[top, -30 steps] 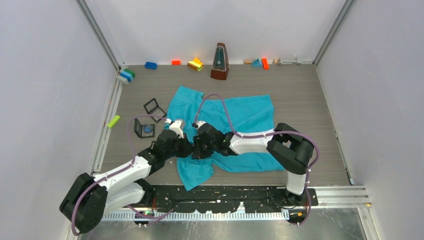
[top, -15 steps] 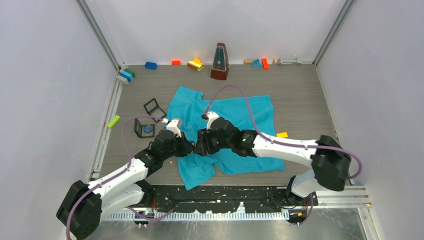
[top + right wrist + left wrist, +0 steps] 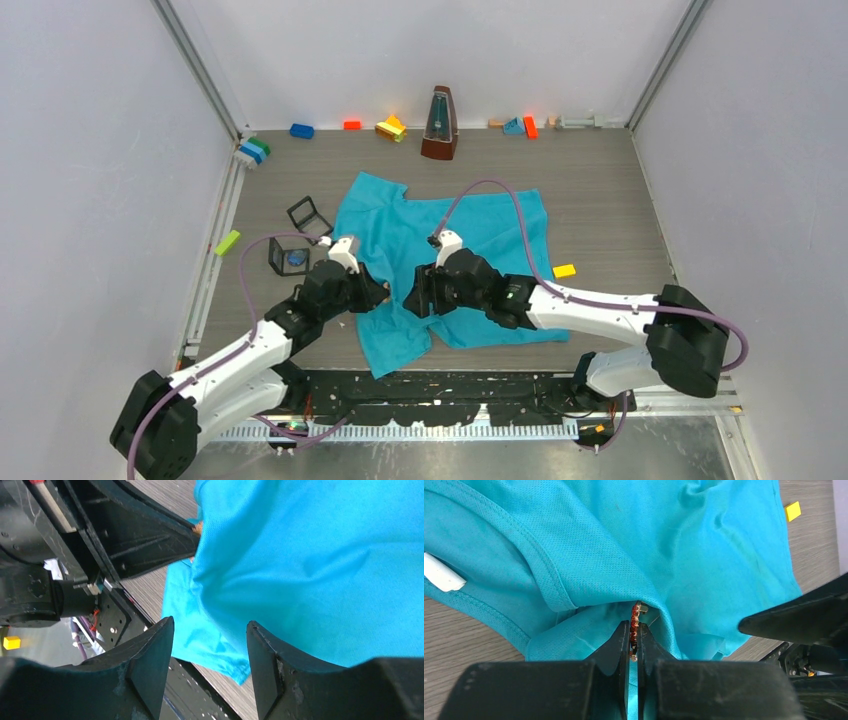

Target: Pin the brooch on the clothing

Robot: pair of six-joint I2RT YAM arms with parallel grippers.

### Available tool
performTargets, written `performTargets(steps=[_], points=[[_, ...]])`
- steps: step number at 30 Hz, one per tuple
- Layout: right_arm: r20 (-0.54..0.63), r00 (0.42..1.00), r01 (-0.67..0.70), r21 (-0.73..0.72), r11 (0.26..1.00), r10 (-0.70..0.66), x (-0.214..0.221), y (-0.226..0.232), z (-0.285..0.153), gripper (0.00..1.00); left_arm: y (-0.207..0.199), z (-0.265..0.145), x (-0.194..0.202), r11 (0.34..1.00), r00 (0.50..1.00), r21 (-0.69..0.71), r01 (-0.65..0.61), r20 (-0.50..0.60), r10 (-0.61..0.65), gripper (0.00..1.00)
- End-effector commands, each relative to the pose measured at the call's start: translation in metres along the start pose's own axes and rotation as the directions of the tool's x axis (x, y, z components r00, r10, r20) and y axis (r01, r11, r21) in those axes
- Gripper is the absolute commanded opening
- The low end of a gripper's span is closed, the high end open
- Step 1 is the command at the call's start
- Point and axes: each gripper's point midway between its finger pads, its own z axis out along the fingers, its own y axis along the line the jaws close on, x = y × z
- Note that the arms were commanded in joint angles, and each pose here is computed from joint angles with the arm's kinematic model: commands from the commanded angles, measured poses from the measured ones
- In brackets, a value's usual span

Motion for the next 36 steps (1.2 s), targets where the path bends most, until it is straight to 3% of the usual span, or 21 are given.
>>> performTargets(steps=[1,8,12,15,16,18,36], points=[[0.123,0.991,-0.032,-0.091,0.995,0.043,-0.029,0.023,0.018,0.61,-0.018,-0.003,-0.018,0.997,0.997,0.076,0.014,0.071,-0.019,0.0],[0.135,0.989,-0.052,-0.12,0.991,0.068,-0.032,0.029,0.041,0.59,-0.017,-0.009,-0.019,0.997,0.996,0.078,0.016,0.087,-0.023,0.0],[0.116,0.991,-0.06,-0.104,0.993,0.072,-0.026,0.024,0.053,0.5,-0.016,-0.009,-0.017,0.997,0.996,0.077,0.018,0.083,-0.024,0.0],[0.103,0.992,-0.061,-0.088,0.994,0.071,-0.021,0.02,0.06,0.34,-0.016,-0.009,-0.017,0.997,0.996,0.078,0.019,0.086,-0.026,0.0],[0.096,0.993,-0.061,-0.085,0.995,0.069,-0.018,0.018,0.062,0.2,-0.016,-0.009,-0.018,0.997,0.996,0.078,0.02,0.089,-0.027,0.0],[0.07,0.995,-0.06,-0.103,0.993,0.068,-0.013,0.021,0.064,0.03,-0.016,-0.01,-0.019,0.997,0.994,0.078,0.028,0.099,-0.036,0.0],[-0.064,0.994,-0.097,-0.153,0.983,0.088,0.018,0.026,0.079,0.01,-0.023,-0.016,-0.033,0.992,0.982,0.121,0.044,0.175,-0.065,0.0]])
